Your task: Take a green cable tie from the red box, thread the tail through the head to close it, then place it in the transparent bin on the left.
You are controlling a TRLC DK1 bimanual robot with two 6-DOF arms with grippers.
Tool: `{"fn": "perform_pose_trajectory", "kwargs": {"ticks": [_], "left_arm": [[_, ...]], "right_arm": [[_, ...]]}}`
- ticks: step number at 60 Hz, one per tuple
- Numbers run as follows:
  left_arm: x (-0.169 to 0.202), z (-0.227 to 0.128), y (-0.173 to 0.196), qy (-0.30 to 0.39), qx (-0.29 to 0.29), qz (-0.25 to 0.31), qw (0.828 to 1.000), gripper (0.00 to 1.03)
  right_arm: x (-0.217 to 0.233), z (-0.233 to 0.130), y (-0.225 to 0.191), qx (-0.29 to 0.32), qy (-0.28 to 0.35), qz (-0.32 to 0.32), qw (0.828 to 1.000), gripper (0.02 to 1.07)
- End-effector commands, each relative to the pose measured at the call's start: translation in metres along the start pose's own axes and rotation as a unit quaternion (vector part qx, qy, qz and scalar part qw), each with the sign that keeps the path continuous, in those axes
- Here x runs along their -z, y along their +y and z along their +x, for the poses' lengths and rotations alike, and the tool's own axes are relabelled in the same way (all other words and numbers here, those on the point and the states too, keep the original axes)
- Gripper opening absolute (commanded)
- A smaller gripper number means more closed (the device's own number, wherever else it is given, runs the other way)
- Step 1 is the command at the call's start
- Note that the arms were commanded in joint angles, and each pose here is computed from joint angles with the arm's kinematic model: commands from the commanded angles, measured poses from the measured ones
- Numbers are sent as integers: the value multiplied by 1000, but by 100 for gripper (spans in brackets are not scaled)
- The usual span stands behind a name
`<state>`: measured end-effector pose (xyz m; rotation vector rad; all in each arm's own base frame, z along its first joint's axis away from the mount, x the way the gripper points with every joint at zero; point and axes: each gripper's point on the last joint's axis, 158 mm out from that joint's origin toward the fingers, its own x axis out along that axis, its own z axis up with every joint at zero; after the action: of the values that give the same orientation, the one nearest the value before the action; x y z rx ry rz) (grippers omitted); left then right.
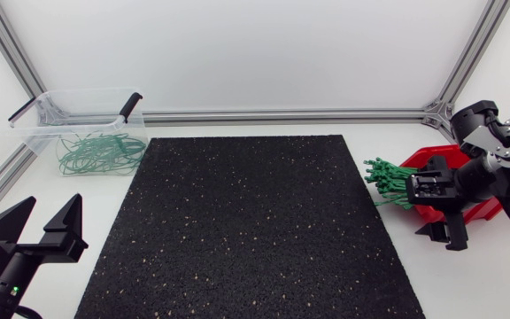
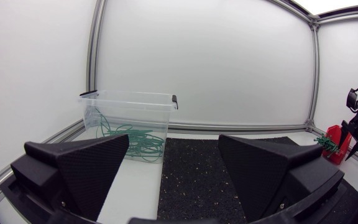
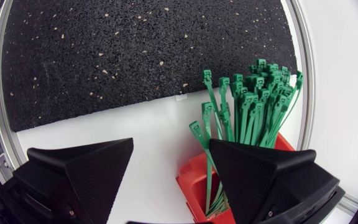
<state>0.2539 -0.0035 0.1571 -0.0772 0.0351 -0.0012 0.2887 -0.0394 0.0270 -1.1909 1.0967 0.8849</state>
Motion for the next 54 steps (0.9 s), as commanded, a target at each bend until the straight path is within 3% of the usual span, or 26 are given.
{"fn": "perform_pose_trajectory", "kwargs": {"ticks": [1,26,54], "left_arm": [[24,2,4,29,-7,-6,1000,100],[24,2,3,29,-6,-6,1000,100],[24,2,4,29,-8,-6,1000,100]], "right_arm": [[1,11,15,-23,4,-20,1000,91],[22,-4,40,-33,20,-31,999,91],[21,-4,16,50,30,-79,995,90]]}}
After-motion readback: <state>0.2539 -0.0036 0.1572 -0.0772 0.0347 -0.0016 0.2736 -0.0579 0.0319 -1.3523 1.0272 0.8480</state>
